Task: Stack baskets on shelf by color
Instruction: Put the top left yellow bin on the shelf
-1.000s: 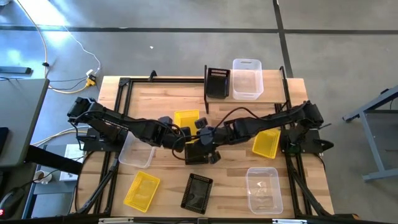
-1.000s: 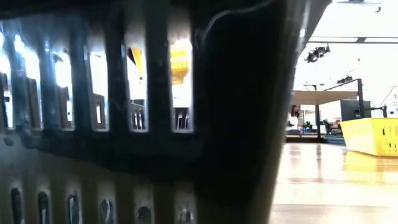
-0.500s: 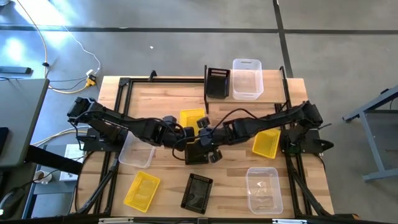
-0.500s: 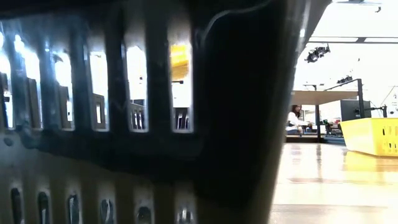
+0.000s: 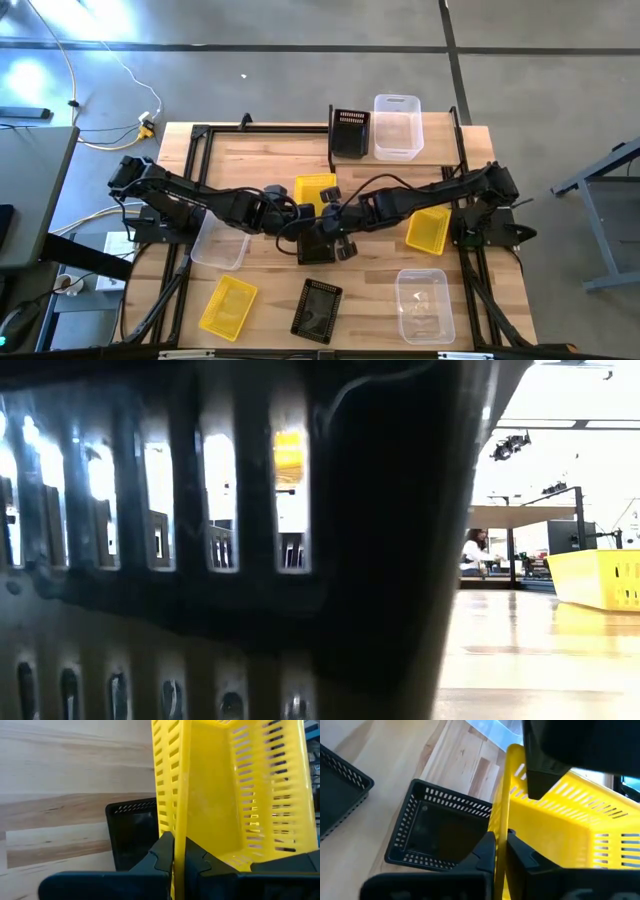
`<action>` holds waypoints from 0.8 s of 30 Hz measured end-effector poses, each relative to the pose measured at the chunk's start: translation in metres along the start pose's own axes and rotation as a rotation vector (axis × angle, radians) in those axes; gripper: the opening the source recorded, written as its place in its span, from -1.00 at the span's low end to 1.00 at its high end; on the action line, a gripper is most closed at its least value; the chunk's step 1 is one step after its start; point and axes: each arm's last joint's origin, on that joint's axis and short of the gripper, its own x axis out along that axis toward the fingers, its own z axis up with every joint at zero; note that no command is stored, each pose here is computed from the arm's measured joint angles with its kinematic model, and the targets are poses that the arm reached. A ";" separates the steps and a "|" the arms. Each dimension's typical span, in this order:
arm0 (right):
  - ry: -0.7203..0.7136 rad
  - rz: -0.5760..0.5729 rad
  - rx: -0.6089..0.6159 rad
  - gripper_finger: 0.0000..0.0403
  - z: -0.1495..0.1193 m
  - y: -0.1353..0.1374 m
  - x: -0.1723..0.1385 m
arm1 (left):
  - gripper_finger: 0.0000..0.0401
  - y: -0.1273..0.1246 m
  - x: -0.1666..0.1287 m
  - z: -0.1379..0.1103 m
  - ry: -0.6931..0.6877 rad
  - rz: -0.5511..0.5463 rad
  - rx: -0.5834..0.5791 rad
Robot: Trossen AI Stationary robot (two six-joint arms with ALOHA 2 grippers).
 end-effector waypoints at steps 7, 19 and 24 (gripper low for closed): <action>0.011 -0.010 0.058 -0.98 -0.001 0.000 0.000 | -0.91 -0.001 0.002 0.004 -0.002 0.003 0.031; 0.077 -0.029 0.155 -1.00 -0.007 0.001 0.000 | -0.33 -0.001 0.004 0.012 0.054 0.009 0.154; 0.109 -0.027 0.217 -1.00 -0.010 0.002 0.000 | -0.22 -0.001 -0.003 0.021 0.016 -0.013 0.226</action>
